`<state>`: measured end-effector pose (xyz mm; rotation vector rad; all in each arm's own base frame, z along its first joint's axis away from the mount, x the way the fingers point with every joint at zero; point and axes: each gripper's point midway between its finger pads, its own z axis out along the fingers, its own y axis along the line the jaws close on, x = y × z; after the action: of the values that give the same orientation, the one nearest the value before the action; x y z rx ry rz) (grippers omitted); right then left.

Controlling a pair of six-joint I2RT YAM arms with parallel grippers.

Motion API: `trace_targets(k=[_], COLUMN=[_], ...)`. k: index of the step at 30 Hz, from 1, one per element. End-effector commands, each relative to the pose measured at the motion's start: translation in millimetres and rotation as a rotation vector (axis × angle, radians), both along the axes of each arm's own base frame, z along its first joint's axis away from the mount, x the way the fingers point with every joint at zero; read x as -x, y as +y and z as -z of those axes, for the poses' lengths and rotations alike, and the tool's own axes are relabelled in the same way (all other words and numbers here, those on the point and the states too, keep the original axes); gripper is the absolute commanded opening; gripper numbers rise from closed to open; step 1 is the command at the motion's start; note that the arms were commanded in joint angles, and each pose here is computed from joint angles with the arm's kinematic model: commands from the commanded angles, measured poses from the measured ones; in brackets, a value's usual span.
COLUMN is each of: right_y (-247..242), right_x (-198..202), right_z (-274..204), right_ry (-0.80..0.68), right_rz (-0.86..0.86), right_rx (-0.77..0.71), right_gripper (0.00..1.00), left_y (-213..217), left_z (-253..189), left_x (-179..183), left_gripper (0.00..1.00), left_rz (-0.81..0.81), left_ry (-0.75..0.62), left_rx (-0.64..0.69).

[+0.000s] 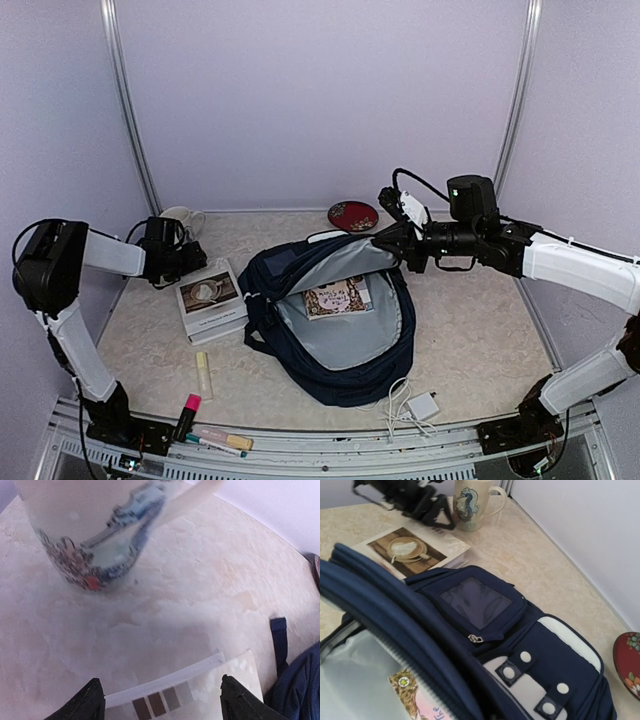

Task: Pack the student bag
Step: Move the book to the center of the board.

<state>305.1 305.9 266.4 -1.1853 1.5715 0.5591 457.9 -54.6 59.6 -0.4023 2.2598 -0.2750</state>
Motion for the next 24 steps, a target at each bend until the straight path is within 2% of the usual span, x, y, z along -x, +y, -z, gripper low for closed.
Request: trace_targets(k=[1, 4, 10, 14, 20, 24], right_y=[-3.5, -3.8, -5.3, -7.3, -18.0, -29.9], right_x=[-0.5, -0.2, 2.4, 1.2, -19.6, -33.5], right_z=[-26.3, -26.6, -29.3, -29.2, -26.4, -26.2], right_ry=[-0.044, -0.043, -0.039, -0.038, -0.024, 0.001], right_rz=[0.008, 0.009, 0.01, 0.025, 0.143, 0.204], right_rx=[-0.054, -0.054, -0.062, -0.059, -0.027, -0.017], right_gripper=[0.0, 0.0, 0.0, 0.0, 0.0, 0.0], left_y=[-41.9, -56.2, -52.3, -36.6, -12.7, 22.2], left_z=[46.7, 40.8, 13.8, -9.0, 0.3, 5.6], left_x=[74.9, 94.5, 115.3, 109.1, 93.6, 86.1], left_gripper=[0.77, 0.77, 0.76, 0.79, 0.87, 0.88], left_rz=[0.109, 0.148, 0.142, 0.097, 0.018, -0.088], left_ry=[0.204, 0.198, 0.155, 0.108, 0.121, 0.122], left_rx=[0.058, 0.038, -0.004, -0.083, -0.075, -0.062])
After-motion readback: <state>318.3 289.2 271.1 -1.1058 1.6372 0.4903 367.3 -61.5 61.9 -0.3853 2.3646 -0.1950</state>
